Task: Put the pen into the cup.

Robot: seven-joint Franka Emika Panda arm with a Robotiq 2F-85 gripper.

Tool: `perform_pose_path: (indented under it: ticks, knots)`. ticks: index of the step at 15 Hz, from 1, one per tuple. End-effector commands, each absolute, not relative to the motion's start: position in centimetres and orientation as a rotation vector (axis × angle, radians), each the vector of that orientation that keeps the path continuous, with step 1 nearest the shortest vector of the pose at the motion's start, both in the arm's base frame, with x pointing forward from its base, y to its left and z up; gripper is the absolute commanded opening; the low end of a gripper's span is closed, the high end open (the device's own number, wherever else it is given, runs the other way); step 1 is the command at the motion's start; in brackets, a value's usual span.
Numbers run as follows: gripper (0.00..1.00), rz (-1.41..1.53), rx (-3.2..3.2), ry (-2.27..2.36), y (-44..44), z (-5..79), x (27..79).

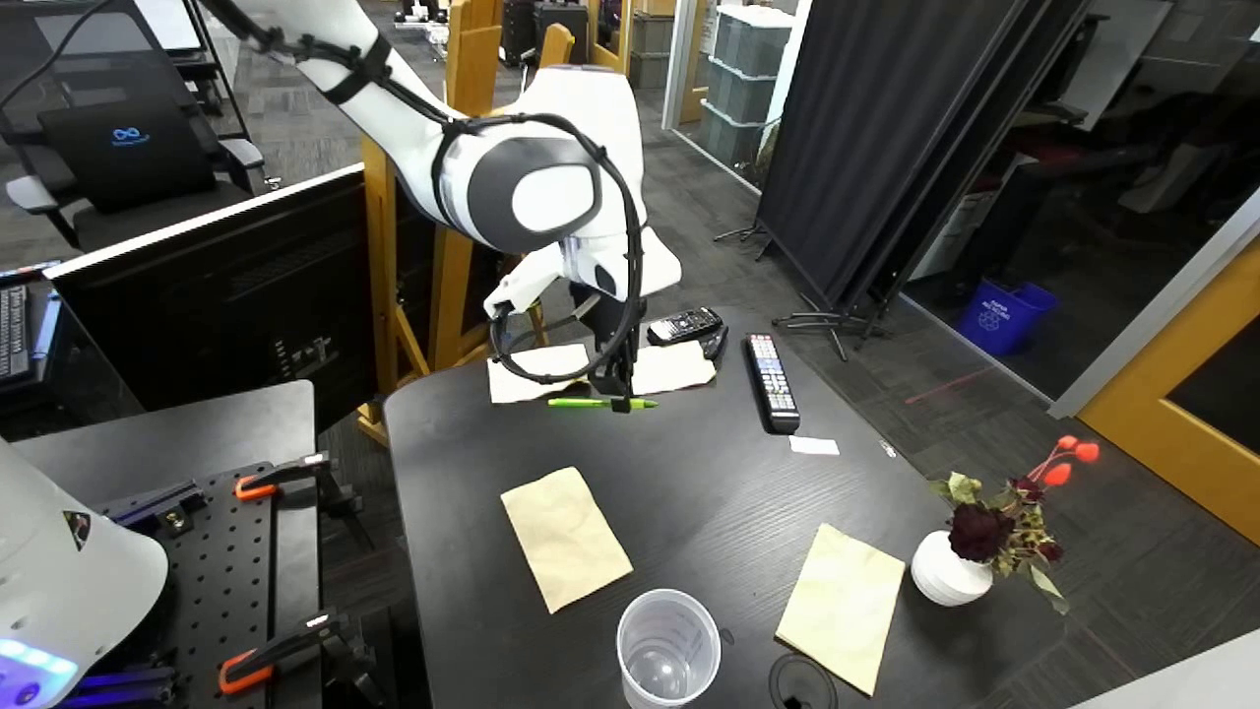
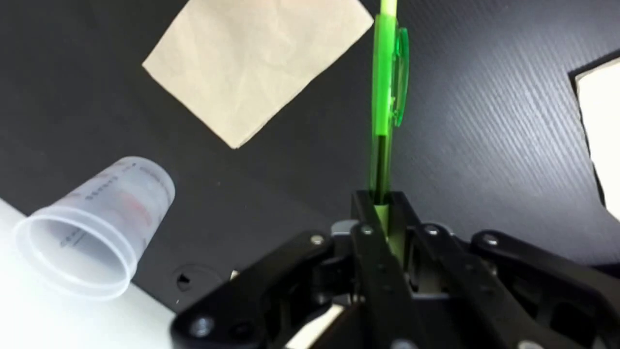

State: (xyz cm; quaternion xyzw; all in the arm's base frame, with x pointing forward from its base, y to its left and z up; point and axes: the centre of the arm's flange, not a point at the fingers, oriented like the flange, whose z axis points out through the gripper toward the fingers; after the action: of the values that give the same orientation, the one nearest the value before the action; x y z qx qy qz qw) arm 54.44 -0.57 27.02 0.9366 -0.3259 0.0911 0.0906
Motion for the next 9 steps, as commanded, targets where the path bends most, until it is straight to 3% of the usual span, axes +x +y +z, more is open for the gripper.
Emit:
perform_pose_path:
  ticks: [1,9]
  knots:
    - [0.03,0.400,2.654,-0.977,0.7,29.7,53.2]
    - [0.03,0.742,2.324,-1.040,2.4,30.0,52.6]
